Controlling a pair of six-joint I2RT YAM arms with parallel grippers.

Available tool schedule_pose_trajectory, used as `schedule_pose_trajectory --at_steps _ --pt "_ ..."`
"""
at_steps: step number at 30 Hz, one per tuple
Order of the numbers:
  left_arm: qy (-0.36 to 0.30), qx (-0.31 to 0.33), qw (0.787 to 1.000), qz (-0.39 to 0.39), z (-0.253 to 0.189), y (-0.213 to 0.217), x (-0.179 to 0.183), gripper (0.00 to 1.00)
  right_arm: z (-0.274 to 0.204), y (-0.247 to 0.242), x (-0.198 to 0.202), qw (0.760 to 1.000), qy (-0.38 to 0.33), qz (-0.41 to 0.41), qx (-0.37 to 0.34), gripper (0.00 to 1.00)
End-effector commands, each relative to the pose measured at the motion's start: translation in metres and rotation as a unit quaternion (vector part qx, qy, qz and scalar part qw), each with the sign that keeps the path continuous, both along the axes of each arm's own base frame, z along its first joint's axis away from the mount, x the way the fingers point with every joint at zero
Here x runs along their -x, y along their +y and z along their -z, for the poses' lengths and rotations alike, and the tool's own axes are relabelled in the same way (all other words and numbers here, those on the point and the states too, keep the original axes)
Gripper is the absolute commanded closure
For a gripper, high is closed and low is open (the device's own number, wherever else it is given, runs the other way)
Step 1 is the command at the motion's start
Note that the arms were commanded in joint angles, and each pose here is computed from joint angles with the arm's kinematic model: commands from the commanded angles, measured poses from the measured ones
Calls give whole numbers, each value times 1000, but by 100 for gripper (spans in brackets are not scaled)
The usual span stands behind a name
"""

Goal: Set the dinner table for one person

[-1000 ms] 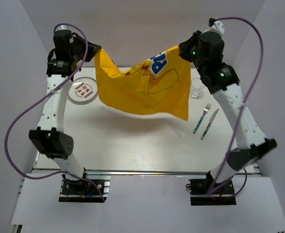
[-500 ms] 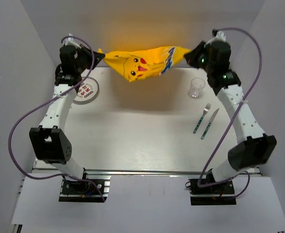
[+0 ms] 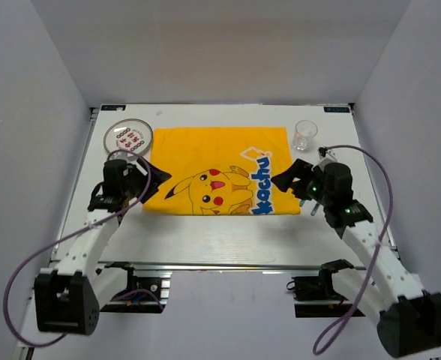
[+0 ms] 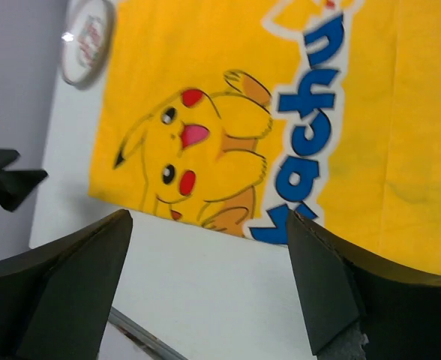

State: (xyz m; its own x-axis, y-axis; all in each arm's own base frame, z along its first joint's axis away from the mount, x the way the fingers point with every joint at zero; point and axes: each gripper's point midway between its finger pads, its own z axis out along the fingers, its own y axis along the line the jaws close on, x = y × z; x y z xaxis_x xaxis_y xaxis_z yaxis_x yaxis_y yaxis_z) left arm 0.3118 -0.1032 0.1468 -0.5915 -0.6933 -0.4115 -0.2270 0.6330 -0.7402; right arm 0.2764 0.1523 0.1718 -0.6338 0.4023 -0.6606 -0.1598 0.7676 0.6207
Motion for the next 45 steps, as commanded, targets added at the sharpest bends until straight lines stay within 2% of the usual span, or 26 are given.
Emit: schedule_pose_trajectory --at_steps 1,2,5,7,9,10,11,13,14,15,16,17,18,19,21,23,32,39,45 --pt "7 -60 998 -30 -22 23 35 13 -36 -5 13 998 -60 -4 -9 11" --pt "-3 -69 997 -40 -30 28 38 2 -40 -6 15 998 -64 -1 -6 11" --pt "-15 -84 995 -49 -40 33 29 2 -33 -5 8 999 -34 -2 10 11" --pt "-10 -73 997 -25 -37 23 4 2 -29 -3 -4 999 -15 -3 28 11" --pt "-7 -53 999 -4 -44 11 -20 2 7 -8 -27 996 47 5 82 11" --pt "40 -44 998 10 -16 5 -33 2 19 -11 -30 991 81 7 103 11" --pt "60 -30 998 18 -9 -1 -40 2 27 -11 -52 987 105 16 125 11" --pt "75 -15 996 34 -4 -10 -64 2 50 -9 -69 979 144 17 146 11" --pt "125 -9 991 45 27 -17 -69 2 44 -9 -84 979 133 25 152 11" --pt "124 -9 991 49 24 -19 -85 2 48 -11 -92 977 139 33 160 11" --pt "164 -17 985 57 53 -22 -88 2 68 -13 -93 969 173 32 175 11" --pt "184 -28 981 51 62 -18 -90 2 58 -8 -107 970 163 29 177 11" --pt "185 -35 981 50 62 -17 -98 2 77 -6 -111 964 186 20 189 11" --pt "222 -46 973 40 84 -12 -95 2 73 -11 -123 960 187 33 207 11" --pt "236 -54 970 32 92 -9 -98 2 96 -12 -128 947 215 32 239 11" --pt "259 -68 963 25 109 -7 -95 2 98 -19 -138 939 219 45 263 11" --pt "304 -90 948 5 142 -2 -94 2 154 -31 -155 902 280 58 324 11" --pt "310 -97 946 -3 147 0 -106 2 161 -34 -176 893 283 71 342 11" --pt "316 -104 943 -6 149 2 -110 2 153 -26 -192 898 278 68 335 11"
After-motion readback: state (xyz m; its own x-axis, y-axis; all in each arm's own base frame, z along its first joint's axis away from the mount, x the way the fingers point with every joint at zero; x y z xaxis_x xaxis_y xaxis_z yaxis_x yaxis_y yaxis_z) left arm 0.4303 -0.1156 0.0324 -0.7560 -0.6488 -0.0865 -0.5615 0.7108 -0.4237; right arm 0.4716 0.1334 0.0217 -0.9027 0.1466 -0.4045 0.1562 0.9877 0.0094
